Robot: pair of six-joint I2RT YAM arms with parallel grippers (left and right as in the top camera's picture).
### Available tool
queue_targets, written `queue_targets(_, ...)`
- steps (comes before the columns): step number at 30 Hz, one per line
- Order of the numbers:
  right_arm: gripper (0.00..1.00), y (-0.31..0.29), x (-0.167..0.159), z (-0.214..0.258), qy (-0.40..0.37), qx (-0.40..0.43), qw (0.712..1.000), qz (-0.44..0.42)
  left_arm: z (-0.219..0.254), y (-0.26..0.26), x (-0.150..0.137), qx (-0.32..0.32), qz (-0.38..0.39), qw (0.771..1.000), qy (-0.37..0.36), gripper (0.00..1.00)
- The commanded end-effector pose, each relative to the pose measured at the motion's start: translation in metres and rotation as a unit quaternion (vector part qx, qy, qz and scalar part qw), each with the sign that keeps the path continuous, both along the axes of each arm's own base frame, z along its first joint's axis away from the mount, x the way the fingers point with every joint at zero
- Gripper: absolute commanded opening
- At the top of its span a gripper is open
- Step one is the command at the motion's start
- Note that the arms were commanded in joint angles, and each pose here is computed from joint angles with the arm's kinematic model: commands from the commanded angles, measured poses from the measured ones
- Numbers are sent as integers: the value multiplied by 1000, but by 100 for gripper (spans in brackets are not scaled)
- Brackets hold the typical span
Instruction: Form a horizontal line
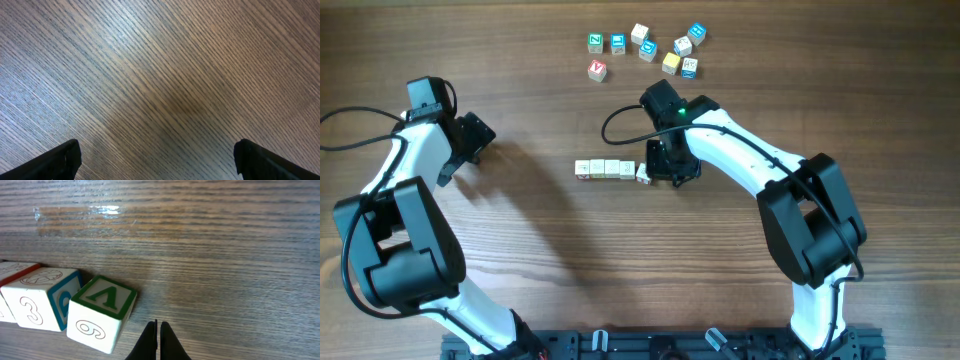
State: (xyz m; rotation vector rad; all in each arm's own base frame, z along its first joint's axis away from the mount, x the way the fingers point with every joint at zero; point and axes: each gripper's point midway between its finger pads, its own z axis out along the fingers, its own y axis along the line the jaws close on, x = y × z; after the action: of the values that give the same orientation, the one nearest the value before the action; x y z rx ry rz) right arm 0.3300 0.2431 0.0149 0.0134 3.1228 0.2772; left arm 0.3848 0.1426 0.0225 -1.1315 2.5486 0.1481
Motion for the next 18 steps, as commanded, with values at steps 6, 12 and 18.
queue_targets(6,6,17,16,1,-29,39,999,-5,-4,-1,-2,-3,3,1000,4,100)
queue_targets(12,6,4,7,-2,-12,8,1000,-8,-4,-1,-2,-3,3,1000,4,100)
queue_targets(18,5,0,-40,-1,83,-1,997,4,-4,-1,-2,-3,3,1000,4,100)
